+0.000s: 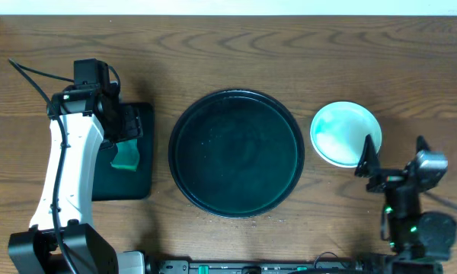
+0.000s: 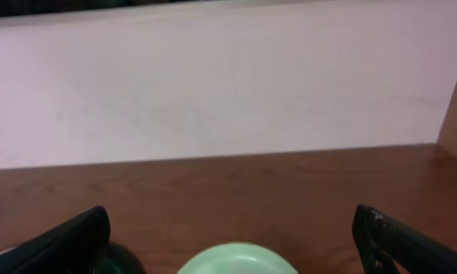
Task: Clean dirty plates on tray and stack at the side
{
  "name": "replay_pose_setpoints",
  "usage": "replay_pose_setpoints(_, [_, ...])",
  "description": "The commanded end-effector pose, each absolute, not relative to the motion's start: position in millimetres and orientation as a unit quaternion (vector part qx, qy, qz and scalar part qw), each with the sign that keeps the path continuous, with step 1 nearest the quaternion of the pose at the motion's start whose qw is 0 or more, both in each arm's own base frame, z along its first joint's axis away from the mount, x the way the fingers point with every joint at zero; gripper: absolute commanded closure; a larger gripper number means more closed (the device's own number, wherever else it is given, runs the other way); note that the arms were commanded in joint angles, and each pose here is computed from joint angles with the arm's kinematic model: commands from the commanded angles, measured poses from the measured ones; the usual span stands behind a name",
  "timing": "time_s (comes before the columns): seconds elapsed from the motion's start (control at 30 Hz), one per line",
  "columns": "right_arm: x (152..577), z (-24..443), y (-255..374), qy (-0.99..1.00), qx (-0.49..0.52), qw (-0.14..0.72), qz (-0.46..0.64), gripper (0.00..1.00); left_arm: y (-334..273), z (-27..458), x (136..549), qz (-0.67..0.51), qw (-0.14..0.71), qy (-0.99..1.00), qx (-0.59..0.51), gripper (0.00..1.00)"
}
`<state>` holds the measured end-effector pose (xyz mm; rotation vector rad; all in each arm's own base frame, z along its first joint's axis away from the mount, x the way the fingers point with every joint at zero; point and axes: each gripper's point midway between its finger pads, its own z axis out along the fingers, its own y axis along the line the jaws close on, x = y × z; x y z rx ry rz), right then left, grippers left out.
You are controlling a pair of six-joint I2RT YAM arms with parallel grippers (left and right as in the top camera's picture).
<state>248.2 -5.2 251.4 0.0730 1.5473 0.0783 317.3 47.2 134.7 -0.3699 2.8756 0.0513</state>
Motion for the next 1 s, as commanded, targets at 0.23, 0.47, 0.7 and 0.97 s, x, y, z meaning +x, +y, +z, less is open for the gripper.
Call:
replay_pose_setpoints(0.23, [246.7,179.1,-3.5,0.699,0.053,0.711,0.062,0.01,49.2,137.0,319.4,0.018,0.124,0.983,-0.133,0.26])
replay_pose_setpoints(0.47, [246.1,157.6,-3.4,0.729,0.058,0.679,0.061,0.01,49.2,137.0,319.4,0.018,0.124,0.983,-0.133,0.26])
replay_pose_setpoints(0.7, [246.1,157.8,-3.4,0.729,0.058,0.679,0.061,0.01,49.2,137.0,319.4,0.018,0.124,0.983,-0.133,0.26])
replay_pose_setpoints(0.97, [246.1,157.8,-3.4,0.729,0.058,0.679,0.061,0.01,49.2,137.0,319.4,0.018,0.124,0.983,-0.133,0.26])
